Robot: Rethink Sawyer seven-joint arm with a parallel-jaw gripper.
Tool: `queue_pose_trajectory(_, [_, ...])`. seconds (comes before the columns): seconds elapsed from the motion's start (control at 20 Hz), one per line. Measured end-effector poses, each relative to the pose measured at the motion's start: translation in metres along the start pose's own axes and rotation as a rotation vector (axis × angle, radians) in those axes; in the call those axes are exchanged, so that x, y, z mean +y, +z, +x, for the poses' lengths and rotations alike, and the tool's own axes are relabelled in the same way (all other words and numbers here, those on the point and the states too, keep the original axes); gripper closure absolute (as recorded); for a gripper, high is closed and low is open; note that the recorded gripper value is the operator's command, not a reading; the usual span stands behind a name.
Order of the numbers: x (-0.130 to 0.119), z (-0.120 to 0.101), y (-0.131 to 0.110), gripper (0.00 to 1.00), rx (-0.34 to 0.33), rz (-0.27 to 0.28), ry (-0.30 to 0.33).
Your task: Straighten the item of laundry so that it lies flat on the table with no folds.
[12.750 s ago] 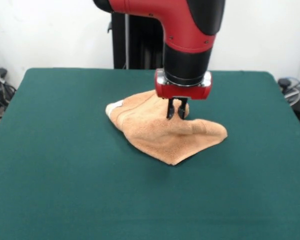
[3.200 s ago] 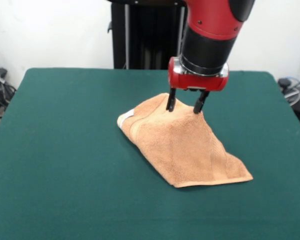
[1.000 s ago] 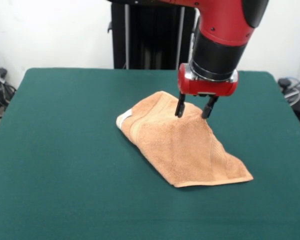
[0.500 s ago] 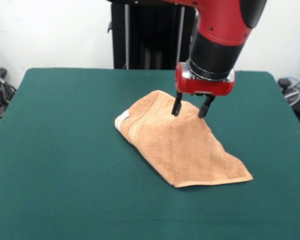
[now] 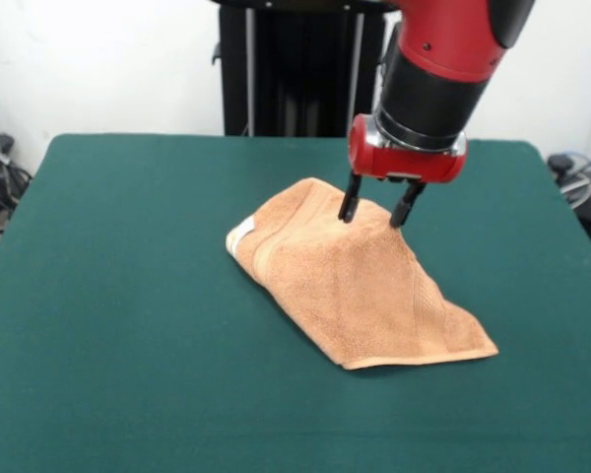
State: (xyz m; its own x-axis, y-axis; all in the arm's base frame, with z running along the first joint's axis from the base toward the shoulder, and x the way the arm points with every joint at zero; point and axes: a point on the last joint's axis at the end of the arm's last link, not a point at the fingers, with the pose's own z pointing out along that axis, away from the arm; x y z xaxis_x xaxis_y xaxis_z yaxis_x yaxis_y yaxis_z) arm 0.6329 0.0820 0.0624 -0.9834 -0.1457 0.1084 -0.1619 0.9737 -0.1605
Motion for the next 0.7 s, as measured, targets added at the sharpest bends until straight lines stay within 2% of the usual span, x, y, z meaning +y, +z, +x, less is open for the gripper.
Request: queue_pose_trajectory(0.7, [-0.016, 0.003, 0.0, 0.0, 0.005, 0.016, 0.024])
